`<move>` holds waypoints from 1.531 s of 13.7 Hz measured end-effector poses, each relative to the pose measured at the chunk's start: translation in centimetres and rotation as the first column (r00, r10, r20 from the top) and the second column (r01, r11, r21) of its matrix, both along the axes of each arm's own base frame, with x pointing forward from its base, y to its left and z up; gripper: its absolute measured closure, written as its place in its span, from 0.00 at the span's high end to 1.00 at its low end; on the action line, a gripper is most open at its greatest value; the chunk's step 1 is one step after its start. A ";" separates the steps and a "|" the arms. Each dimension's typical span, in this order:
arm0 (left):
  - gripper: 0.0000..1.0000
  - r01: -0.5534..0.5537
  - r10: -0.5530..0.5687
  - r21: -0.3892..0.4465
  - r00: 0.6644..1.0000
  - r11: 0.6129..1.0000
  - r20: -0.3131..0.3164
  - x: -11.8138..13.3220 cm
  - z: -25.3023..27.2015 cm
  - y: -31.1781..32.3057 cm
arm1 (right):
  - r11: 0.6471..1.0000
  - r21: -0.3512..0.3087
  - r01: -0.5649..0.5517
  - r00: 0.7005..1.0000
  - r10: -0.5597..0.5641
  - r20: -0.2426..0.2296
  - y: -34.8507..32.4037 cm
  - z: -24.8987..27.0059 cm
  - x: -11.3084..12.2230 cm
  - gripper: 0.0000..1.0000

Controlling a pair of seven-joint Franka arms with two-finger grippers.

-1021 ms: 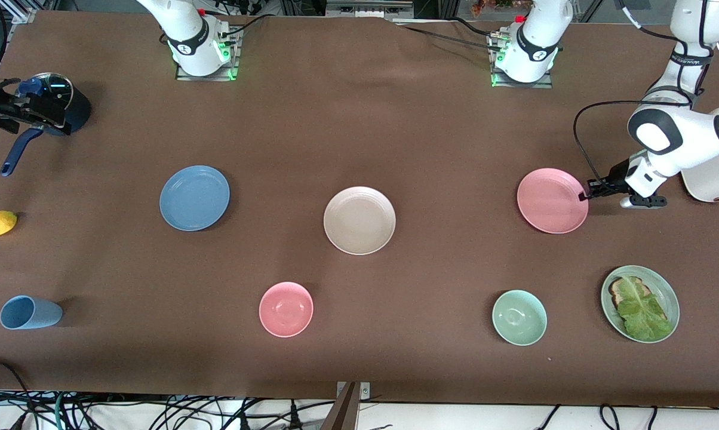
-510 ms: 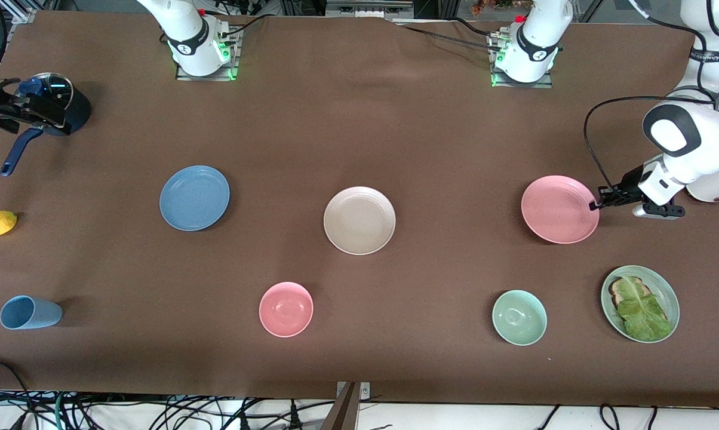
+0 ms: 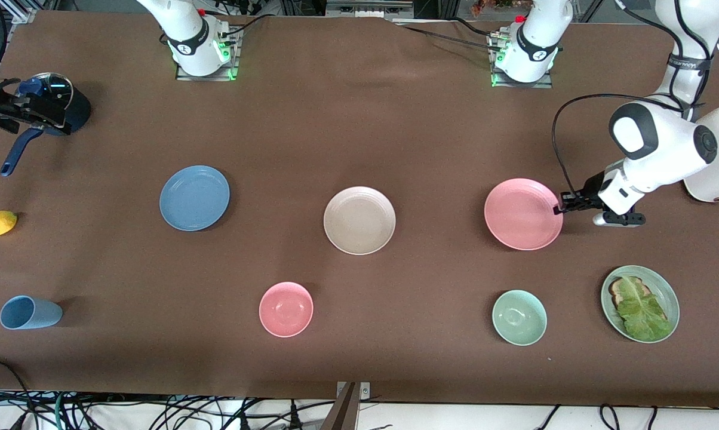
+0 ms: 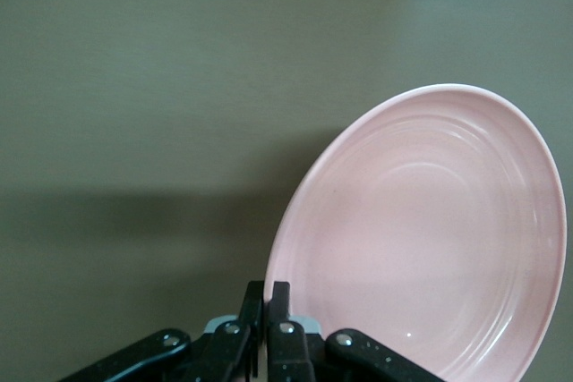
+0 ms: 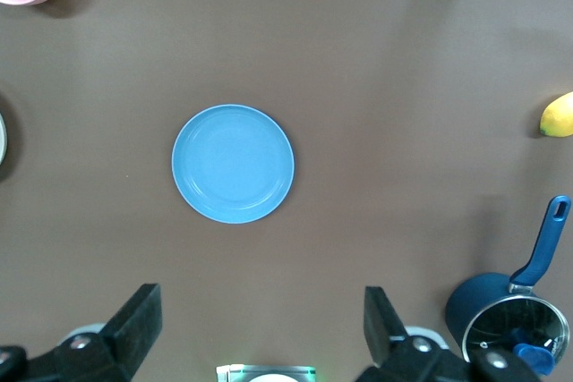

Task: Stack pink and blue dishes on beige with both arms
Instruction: 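Carry the pink plate with the left gripper onto the beige plate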

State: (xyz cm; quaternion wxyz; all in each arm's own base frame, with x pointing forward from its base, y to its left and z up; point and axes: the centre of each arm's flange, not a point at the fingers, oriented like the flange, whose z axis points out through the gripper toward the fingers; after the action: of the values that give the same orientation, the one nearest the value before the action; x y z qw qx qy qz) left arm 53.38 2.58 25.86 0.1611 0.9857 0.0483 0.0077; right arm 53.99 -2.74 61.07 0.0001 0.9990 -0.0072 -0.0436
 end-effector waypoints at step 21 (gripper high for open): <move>0.05 -0.075 0.069 -0.080 0.995 0.994 -0.077 0.5 -1.8 -36.1 | 1.000 0.000 0.000 1.000 0.000 -0.001 0.0 0.0 0.0 1.00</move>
State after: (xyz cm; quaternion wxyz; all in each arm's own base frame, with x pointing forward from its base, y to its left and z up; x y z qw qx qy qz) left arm 53.86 -33.47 24.09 0.1993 0.9755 0.0902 -0.0250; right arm 53.99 -2.74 61.05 0.0000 0.9990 -0.0072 -0.0438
